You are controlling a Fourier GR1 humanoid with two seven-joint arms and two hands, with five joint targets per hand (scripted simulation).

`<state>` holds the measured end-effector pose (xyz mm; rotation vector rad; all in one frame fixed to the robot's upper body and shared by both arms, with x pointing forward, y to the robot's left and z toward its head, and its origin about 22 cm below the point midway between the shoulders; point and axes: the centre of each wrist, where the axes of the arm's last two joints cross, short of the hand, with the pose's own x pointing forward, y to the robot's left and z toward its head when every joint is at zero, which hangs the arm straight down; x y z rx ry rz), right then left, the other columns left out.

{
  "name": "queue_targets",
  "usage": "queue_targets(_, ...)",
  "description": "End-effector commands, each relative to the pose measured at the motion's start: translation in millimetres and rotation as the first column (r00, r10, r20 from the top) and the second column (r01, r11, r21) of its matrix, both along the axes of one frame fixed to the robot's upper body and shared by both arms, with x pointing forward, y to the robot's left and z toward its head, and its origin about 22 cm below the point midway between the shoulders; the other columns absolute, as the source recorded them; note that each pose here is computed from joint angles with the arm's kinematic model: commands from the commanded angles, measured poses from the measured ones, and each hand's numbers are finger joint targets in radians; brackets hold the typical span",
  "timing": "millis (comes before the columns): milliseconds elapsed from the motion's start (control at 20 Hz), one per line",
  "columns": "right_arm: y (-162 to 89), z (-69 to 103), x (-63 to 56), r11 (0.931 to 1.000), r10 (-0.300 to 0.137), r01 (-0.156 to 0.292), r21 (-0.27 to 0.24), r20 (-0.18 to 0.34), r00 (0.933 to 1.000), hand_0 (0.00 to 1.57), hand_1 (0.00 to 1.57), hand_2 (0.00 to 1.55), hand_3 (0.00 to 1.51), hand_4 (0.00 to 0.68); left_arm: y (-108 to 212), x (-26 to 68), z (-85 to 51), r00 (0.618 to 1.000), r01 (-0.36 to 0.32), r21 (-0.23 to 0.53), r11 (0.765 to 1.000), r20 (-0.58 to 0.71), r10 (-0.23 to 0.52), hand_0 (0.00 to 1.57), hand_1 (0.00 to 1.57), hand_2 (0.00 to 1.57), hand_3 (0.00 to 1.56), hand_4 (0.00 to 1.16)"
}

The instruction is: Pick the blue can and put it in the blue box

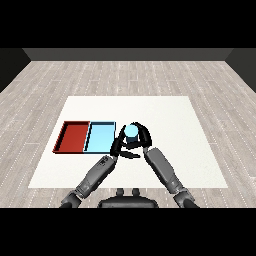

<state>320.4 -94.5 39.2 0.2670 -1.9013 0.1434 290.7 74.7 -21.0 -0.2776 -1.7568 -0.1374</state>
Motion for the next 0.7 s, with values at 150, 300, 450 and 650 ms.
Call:
queue_targets(150,-4.0,7.1,-5.4,0.9998,0.014,-0.014,0.011,-0.007,0.9999,1.43,1.43,1.46,1.37,0.552,-22.0,15.9,14.8,0.999,0.001,0.013,1.0,-0.036,-0.001,0.0,0.0,0.0,0.0,0.0)
queue_targets(300,0.0,-17.3,0.1,0.9999,0.001,-0.001,0.014,0.003,1.0,1.43,1.43,1.46,1.38,0.549,-7.8,7.6,-3.2,1.0,-0.019,0.039,0.999,-0.008,0.02,0.0,0.0,0.0,0.0,0.0)
queue_targets(450,-2.5,2.3,3.6,0.9999,0.007,-0.007,0.013,0.009,0.9999,1.43,1.43,1.46,1.38,0.551,-6.5,10.7,10.4,1.0,0.01,0.028,1.0,-0.025,-0.009,0.0,0.0,0.0,0.0,0.0)
queue_targets(650,24.1,-2.7,-22.4,0.9995,0.028,-0.028,0.014,0.001,0.9996,1.43,1.43,1.46,1.37,0.533,-25.6,8.2,4.3,1.0,0.005,0.029,1.0,-0.021,-0.005,0.0,0.0,0.0,0.0,0.0)
